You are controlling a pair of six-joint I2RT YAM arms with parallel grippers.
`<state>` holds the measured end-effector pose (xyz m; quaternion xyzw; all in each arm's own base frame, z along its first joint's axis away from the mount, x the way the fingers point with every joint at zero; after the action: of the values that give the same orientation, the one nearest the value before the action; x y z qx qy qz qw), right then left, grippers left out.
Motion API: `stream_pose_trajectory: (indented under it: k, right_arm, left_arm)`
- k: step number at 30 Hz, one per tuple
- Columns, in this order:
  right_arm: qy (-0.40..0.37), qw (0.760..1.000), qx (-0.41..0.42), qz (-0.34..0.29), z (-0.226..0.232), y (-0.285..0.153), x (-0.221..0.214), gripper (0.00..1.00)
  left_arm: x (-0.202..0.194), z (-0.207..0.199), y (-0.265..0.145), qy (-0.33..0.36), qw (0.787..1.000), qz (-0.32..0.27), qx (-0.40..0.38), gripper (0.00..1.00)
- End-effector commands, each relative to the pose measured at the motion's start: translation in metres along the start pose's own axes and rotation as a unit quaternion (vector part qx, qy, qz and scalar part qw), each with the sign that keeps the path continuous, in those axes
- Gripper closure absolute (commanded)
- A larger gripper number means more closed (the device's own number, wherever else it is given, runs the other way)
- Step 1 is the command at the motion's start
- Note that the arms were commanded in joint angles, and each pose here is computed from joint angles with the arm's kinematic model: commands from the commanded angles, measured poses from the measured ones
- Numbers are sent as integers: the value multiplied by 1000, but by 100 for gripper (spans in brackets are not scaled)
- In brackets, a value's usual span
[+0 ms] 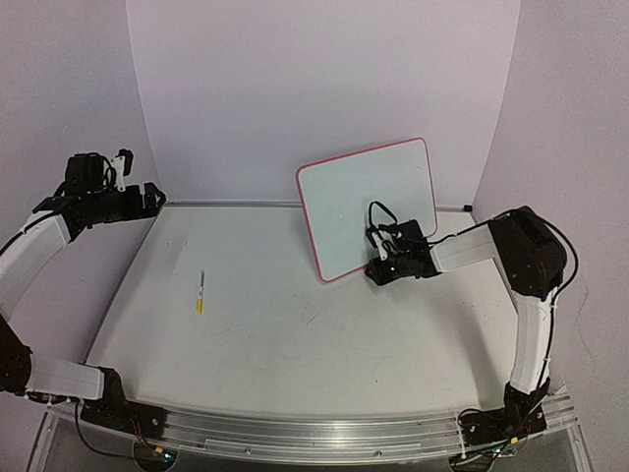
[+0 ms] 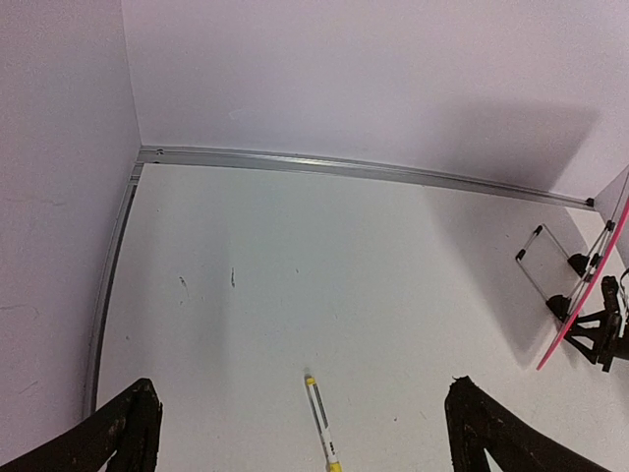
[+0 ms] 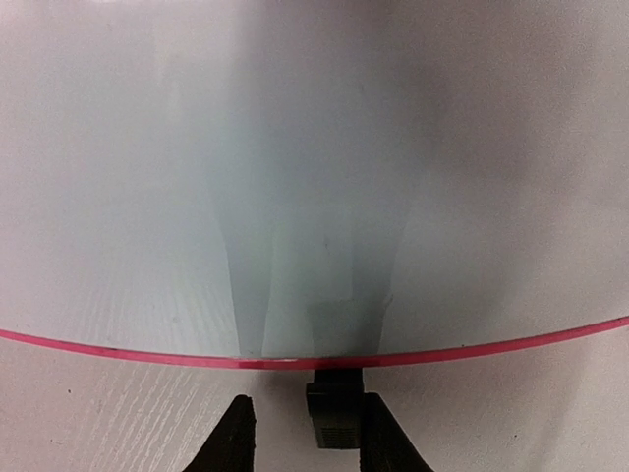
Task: Write a sentence on the whiteboard
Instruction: Move the whiteboard stand to the center of the board.
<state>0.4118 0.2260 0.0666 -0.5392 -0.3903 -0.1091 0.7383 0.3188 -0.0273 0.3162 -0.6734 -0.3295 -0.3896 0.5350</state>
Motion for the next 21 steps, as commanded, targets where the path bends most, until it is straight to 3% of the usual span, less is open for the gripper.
stream_pose_trajectory:
  k: [1,9,17,21]
  right_arm:
    - [-17,999,-9,-35,14,7,8,70]
    - [-44,997,-40,-50,26,5,3,88]
    - [-48,995,-59,-59,51,-4,-6,99]
    - [-39,995,-80,-55,73,-9,-15,100]
  left_arm:
    - [9,-2,-4,6,1000,-22,-5,1]
    - [8,-1,-2,5,1000,-19,-3,1]
    - [7,-1,0,3,1000,-16,-3,1]
    - [7,-1,1,1,1000,-14,-4,1]
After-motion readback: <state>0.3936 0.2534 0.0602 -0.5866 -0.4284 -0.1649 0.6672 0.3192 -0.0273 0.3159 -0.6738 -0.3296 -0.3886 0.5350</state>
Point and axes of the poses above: each gripper's point midway between its finger pads, its own y axis out along the fingers, its own z axis along the line the jaws close on, x = y × z, the point moved 7 cm from there along -y, back along the fingers, and after that the axes turned 5 degrees about y, right-handed, at the moved point
